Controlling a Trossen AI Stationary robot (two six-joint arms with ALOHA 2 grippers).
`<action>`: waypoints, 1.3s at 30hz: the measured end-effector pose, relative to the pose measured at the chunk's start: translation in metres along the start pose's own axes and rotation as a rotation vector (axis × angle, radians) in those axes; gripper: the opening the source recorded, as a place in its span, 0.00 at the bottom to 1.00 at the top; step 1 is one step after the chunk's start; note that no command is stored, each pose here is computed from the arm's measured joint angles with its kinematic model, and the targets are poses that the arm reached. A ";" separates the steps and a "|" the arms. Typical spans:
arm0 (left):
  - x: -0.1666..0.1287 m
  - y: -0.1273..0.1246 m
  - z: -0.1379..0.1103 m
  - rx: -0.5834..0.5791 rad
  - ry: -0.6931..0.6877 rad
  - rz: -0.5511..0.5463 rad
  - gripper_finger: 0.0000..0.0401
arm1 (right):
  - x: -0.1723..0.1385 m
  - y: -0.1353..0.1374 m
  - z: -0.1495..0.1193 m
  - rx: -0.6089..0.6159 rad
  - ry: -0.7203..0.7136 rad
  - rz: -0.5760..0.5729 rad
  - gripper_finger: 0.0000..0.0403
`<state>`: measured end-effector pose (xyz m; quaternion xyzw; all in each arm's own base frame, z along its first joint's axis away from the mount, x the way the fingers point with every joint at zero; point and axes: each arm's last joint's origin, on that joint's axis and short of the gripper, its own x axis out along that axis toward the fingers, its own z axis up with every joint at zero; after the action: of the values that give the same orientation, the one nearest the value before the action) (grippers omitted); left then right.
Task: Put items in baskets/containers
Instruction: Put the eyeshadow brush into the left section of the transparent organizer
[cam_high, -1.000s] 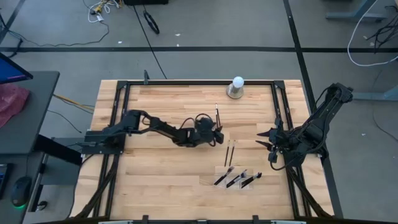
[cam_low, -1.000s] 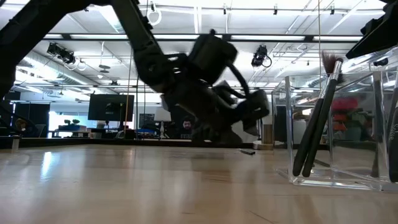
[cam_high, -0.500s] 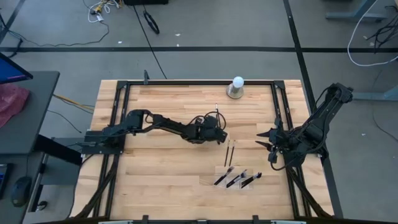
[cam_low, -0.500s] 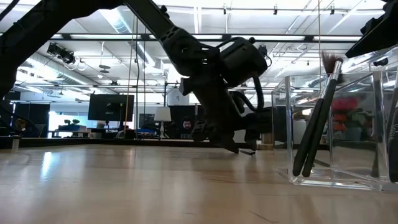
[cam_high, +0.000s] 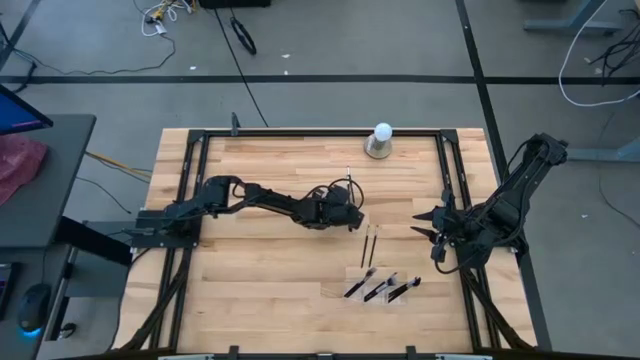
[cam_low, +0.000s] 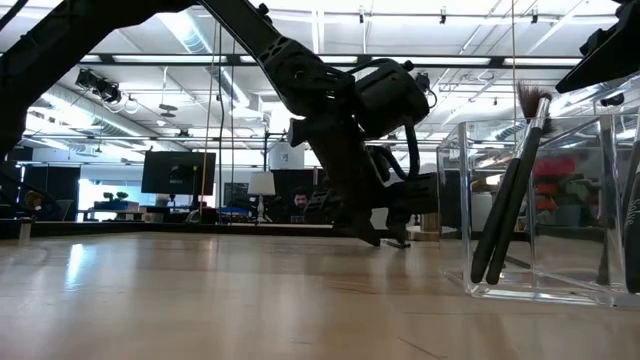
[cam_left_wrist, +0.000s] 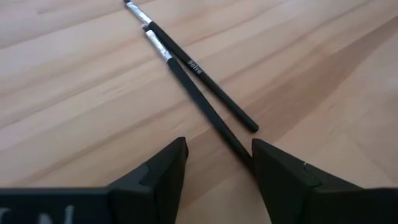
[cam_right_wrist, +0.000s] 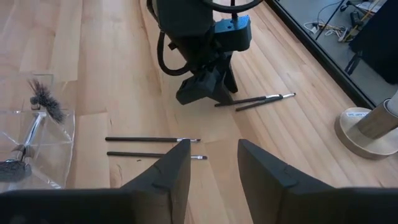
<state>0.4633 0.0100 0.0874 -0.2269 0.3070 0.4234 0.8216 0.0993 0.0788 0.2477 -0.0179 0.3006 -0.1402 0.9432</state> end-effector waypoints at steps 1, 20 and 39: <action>0.000 0.000 0.000 0.002 0.001 0.002 0.45 | 0.000 0.000 0.000 0.000 0.000 0.000 0.33; -0.039 0.006 -0.001 0.126 0.155 0.045 0.23 | 0.002 0.001 -0.002 -0.002 -0.003 0.004 0.33; -0.095 0.002 -0.014 0.182 0.193 0.112 0.35 | 0.018 0.011 -0.021 -0.023 0.001 0.065 0.33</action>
<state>0.4142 -0.0502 0.1435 -0.1734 0.4340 0.4152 0.7805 0.1036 0.0852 0.2190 -0.0188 0.3032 -0.1060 0.9468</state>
